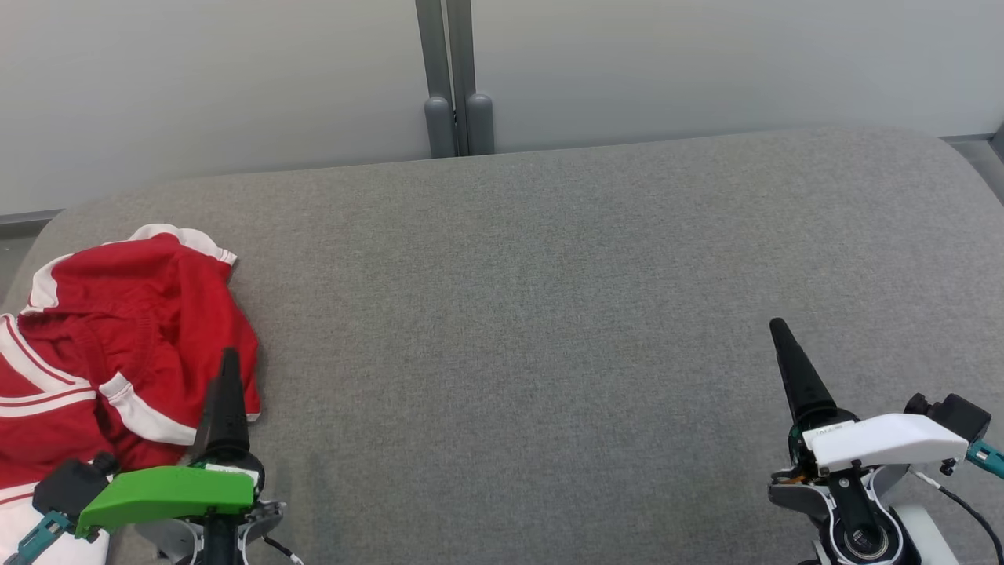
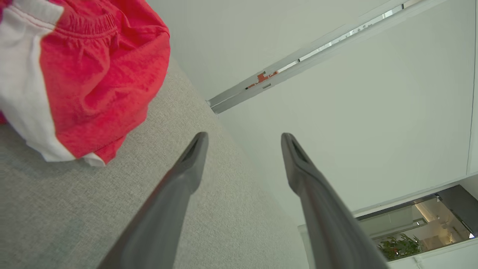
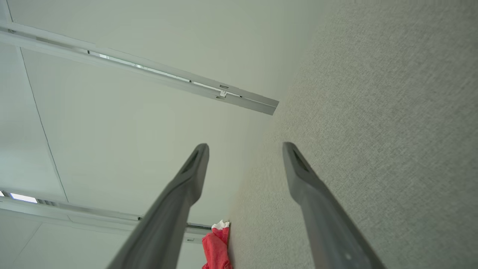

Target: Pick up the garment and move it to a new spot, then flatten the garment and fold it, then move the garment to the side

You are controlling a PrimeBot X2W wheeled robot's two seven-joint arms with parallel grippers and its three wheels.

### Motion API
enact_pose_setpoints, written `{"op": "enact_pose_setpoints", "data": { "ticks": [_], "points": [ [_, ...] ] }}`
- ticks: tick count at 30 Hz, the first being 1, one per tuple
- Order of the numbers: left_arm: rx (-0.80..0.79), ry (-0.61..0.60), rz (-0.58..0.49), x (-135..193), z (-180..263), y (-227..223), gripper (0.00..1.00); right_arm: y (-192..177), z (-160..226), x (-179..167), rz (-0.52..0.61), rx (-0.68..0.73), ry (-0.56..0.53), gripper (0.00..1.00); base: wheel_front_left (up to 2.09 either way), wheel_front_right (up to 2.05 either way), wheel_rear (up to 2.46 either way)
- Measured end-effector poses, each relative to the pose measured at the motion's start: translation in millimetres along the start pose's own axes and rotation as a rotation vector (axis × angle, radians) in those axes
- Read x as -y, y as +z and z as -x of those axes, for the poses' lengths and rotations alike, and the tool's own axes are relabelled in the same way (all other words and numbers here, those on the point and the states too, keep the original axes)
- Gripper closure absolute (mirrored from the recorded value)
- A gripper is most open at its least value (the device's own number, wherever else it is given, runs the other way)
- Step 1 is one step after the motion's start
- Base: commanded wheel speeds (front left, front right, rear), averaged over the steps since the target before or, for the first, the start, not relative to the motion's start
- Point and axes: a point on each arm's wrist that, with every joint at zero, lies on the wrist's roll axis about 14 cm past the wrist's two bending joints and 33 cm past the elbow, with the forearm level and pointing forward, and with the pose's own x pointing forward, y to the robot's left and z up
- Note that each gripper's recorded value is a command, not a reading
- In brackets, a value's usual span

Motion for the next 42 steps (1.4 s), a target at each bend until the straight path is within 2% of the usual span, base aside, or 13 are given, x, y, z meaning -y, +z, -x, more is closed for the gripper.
{"op": "enact_pose_setpoints", "data": {
  "ticks": [8,20,29,42],
  "points": [
    [-0.008,0.010,-0.196,2.6,0.0,-4.5,0.00,-6.6,-2.1,-5.6,0.220,-0.032,0.030,0.00,0.00,0.00,0.00],
    [-0.012,-0.015,-0.433,11.3,0.6,-13.1,0.00,-10.1,-4.2,-3.9,0.518,-0.047,0.048,0.00,0.00,0.00,0.00],
    [-0.005,-0.024,-0.550,13.4,2.2,-15.7,0.00,-13.4,-6.8,-10.8,0.668,-0.039,0.081,0.00,0.00,0.00,0.00],
    [0.028,-0.055,-0.669,20.7,2.6,-13.6,0.00,-15.6,-9.1,-17.7,0.803,-0.022,0.118,0.00,0.00,0.00,0.00]
  ]
}}
